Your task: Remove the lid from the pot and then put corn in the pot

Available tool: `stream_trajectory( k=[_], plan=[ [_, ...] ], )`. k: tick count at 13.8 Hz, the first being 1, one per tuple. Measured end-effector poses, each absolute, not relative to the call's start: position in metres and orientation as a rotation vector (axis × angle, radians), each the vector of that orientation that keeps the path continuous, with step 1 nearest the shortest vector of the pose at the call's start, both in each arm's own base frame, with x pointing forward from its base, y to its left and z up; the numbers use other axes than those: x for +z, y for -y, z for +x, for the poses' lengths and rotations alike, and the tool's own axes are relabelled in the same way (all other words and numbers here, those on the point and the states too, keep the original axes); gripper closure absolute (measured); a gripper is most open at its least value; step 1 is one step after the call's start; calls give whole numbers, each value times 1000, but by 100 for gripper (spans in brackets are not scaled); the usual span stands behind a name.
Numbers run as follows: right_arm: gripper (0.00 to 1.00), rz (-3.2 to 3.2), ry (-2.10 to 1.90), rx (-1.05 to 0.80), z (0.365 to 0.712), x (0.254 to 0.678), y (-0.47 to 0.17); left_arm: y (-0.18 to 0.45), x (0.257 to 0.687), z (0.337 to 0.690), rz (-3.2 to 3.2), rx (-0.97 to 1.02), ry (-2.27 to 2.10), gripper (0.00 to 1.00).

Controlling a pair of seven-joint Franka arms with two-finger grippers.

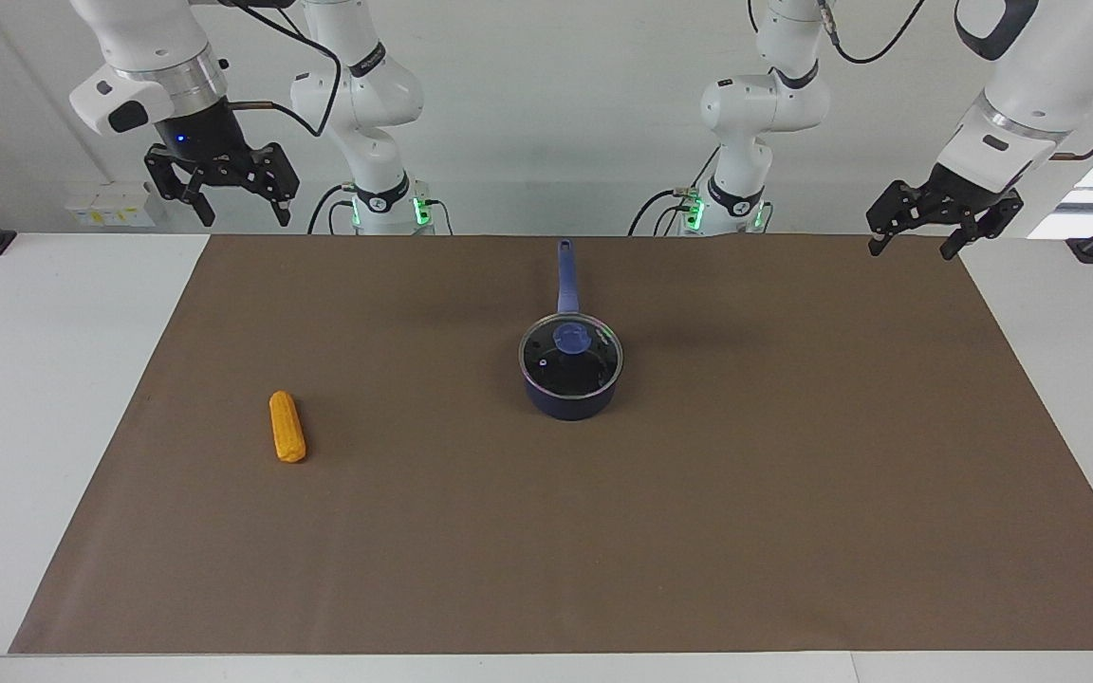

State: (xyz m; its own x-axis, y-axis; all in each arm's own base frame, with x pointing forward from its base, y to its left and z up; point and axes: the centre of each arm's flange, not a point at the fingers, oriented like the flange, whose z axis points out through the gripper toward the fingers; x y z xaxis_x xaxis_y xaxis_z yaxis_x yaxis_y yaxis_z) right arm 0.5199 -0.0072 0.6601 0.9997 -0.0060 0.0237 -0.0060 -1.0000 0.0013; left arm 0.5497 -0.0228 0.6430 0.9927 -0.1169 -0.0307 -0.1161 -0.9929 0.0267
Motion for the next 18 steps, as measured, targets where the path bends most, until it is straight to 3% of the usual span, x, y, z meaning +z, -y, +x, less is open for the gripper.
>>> stream_trajectory(
  k=[11, 18],
  plan=[
    [0, 3140, 9, 38, 519, 660, 7, 29, 631, 548, 3105, -86, 246, 0],
    [0, 3140, 10, 37, 519, 660, 7, 81, 580, 549, 3081, -128, 458, 0]
  ],
)
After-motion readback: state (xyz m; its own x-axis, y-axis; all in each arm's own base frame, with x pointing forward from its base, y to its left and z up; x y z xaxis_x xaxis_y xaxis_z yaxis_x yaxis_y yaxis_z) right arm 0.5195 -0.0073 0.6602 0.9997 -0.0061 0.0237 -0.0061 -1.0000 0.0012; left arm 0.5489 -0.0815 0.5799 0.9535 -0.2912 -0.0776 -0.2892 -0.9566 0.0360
